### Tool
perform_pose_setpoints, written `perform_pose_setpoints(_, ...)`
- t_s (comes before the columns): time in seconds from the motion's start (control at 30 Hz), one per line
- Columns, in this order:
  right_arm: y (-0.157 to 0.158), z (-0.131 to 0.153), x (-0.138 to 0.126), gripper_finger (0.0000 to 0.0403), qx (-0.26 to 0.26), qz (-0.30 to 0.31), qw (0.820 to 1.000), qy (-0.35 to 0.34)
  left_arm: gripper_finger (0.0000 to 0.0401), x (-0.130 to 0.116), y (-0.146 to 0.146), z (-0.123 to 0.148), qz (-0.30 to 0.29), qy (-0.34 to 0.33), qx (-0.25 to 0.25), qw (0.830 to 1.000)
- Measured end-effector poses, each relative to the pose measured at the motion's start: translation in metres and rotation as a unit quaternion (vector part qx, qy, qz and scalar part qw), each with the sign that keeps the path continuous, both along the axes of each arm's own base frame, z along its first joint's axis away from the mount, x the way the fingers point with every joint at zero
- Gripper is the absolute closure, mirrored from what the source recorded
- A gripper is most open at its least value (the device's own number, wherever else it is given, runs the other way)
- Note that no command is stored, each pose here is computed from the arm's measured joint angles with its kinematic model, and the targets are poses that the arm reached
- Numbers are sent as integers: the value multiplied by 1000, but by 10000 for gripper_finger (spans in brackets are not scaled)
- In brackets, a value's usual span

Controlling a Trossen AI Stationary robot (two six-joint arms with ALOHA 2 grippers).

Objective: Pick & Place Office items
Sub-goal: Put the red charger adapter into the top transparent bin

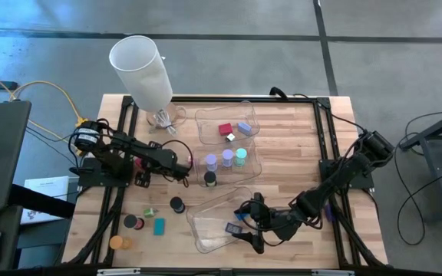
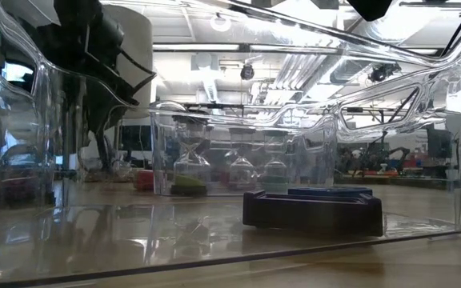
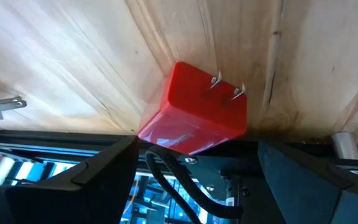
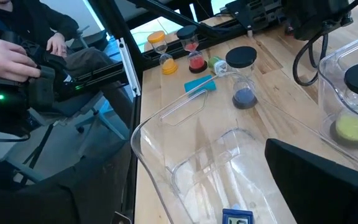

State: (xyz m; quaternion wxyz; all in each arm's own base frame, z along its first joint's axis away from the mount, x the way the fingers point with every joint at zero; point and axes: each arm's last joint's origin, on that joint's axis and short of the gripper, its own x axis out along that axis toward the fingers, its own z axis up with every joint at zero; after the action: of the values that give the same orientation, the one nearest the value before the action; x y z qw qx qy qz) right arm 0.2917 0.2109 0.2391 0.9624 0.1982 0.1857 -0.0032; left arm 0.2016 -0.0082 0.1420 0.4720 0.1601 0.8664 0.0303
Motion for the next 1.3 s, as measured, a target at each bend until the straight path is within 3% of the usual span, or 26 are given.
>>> perform_pose_setpoints(0.47, 0, 0, 0, 41, 0, 0, 1000, 0, 80, -14, 8, -20, 5, 0, -3, 1000)
perform_pose_setpoints(0.67, 0, 0, 0, 41, 0, 0, 1000, 0, 83, -17, 7, -27, -22, -2, -20, 1000)
perform_pose_setpoints(0.8, 0, 0, 0, 41, 0, 0, 1000, 0, 107, -17, 5, -29, -42, -7, -38, 998)
perform_pose_setpoints(1.0, 0, 0, 0, 41, 0, 0, 1000, 0, 194, -17, 5, -29, -52, -3, -51, 997)
perform_pose_setpoints(1.3, 0, 0, 0, 41, 0, 0, 1000, 0, 199, -19, 5, -26, -15, 3, -26, 1000)
